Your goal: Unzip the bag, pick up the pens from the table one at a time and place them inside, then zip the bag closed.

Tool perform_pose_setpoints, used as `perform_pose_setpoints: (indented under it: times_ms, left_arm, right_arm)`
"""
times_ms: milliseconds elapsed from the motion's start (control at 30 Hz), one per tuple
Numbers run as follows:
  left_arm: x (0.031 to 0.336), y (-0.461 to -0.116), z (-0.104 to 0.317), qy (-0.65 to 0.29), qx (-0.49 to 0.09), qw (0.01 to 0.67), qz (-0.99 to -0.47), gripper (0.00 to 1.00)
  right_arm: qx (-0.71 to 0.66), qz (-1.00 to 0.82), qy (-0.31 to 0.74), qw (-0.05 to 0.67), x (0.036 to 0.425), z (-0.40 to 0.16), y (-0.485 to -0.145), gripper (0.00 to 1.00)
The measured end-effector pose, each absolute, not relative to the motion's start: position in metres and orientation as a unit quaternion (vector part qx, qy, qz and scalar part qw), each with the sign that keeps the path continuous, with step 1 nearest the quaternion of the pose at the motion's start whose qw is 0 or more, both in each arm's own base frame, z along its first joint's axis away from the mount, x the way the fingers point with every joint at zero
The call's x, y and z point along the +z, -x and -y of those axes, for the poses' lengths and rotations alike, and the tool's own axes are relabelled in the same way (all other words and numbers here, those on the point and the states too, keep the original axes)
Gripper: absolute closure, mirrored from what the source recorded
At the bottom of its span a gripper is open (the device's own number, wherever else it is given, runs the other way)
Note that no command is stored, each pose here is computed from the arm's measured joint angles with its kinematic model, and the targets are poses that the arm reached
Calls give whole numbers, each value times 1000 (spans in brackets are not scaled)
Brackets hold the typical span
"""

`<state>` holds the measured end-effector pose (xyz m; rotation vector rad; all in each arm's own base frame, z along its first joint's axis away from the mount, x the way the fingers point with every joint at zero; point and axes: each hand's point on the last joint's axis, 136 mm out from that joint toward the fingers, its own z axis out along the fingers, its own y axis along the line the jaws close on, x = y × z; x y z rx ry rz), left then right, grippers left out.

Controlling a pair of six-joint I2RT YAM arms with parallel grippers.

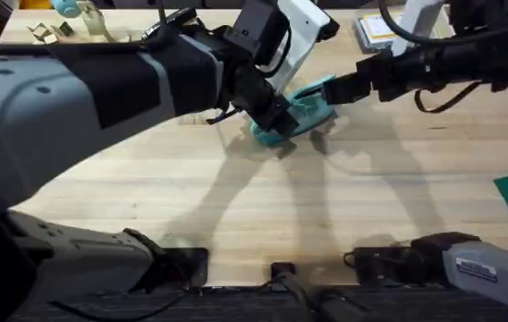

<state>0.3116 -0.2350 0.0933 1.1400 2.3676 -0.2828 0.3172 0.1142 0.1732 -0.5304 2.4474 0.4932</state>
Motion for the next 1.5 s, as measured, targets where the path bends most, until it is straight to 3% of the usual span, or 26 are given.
perform_pose_setpoints:
  times_ms: [67, 100, 433, 733, 800, 900, 1000, 1033, 1333, 1500]
  left_arm:
    - [93, -311, 236, -417, -106, 246, -869, 57]
    - [94, -311, 236, -417, -106, 247, -868, 20]
    - [99, -311, 234, -414, -107, 251, -868, 8]
    - [173, -319, 184, -355, -97, 333, -868, 8]
    - [184, -319, 171, -340, -92, 344, -871, 8]
    - [198, -318, 155, -321, -86, 361, -872, 8]
    - [212, -320, 143, -306, -80, 380, -869, 9]
    - [215, -320, 139, -301, -78, 386, -869, 9]
    - [221, -323, 126, -284, -68, 395, -871, 7]
    - [221, -322, 126, -284, -68, 394, -871, 8]
  right_arm:
    - [183, -918, 200, 290, 173, -114, -317, 4]
    - [182, -918, 200, 289, 173, -113, -317, 4]
    - [150, -917, 220, 296, 206, -105, -318, 4]
    - [127, -890, 310, 310, 214, -116, -316, 17]
    - [122, -879, 338, 314, 214, -121, -315, 114]
    - [109, -862, 370, 330, 218, -125, -319, 444]
    - [93, -843, 397, 351, 223, -126, -326, 855]
    - [87, -838, 404, 357, 225, -126, -328, 937]
    - [18, -753, 526, 396, 236, -129, -341, 970]
    - [-2, -717, 587, 376, 218, -132, -347, 972]
